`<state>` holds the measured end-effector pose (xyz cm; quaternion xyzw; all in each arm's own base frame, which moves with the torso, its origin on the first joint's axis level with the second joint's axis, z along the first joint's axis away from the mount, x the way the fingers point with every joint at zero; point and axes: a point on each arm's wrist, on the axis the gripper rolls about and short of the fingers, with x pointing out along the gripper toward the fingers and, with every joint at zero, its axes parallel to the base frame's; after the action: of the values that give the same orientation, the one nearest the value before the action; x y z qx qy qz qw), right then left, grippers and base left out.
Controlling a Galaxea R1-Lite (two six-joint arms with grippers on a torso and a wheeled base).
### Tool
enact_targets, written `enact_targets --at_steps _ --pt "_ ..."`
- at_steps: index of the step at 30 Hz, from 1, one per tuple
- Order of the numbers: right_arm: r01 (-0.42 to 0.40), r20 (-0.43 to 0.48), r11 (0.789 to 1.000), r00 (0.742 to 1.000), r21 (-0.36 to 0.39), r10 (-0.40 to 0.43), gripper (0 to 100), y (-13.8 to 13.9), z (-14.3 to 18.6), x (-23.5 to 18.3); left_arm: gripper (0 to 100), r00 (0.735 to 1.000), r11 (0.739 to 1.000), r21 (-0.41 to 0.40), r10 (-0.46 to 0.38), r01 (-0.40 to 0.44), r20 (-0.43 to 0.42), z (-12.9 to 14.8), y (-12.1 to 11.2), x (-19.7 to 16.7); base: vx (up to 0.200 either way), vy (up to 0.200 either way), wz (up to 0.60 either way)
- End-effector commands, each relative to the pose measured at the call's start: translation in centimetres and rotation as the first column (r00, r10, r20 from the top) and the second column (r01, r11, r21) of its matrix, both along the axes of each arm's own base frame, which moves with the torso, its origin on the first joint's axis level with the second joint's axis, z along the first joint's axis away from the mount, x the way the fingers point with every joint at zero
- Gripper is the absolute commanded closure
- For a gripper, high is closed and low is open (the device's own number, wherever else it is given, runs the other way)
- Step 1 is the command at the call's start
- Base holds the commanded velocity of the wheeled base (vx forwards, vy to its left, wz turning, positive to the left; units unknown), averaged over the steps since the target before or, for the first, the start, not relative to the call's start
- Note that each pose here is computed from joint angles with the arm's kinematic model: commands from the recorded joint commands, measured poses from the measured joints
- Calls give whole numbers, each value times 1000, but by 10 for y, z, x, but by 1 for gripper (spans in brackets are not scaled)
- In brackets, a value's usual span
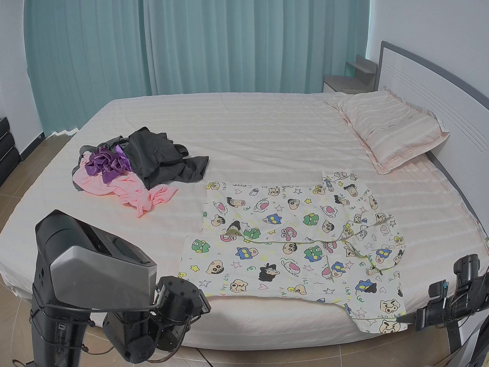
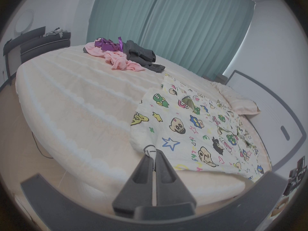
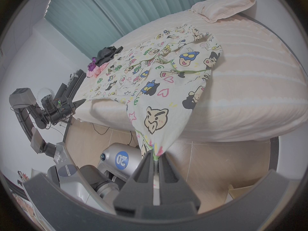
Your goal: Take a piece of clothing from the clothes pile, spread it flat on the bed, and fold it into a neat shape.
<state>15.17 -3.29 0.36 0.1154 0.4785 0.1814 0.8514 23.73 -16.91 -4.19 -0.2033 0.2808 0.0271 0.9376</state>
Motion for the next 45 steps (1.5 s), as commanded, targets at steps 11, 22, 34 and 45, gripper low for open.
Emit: enact_targets --at_steps 11,22,34,45 --pt "-52 -52 999 997 -16 51 100 2 6 -22 100 993 995 80 -43 52 -106 -6 12 -35 0 0 0" --pt "-58 -40 998 998 -21 58 100 1 8 -20 100 993 998 19 -53 56 -108 -1 18 -25 0 0 0" --pt "-62 -27 998 998 -25 61 100 -1 9 -11 0 952 954 -157 -277 256 -133 14 61 -1 0 0 0" --pt "-67 -21 997 998 -27 66 100 -2 7 -3 0 912 915 -161 -391 370 -126 -7 58 18 0 0 0"
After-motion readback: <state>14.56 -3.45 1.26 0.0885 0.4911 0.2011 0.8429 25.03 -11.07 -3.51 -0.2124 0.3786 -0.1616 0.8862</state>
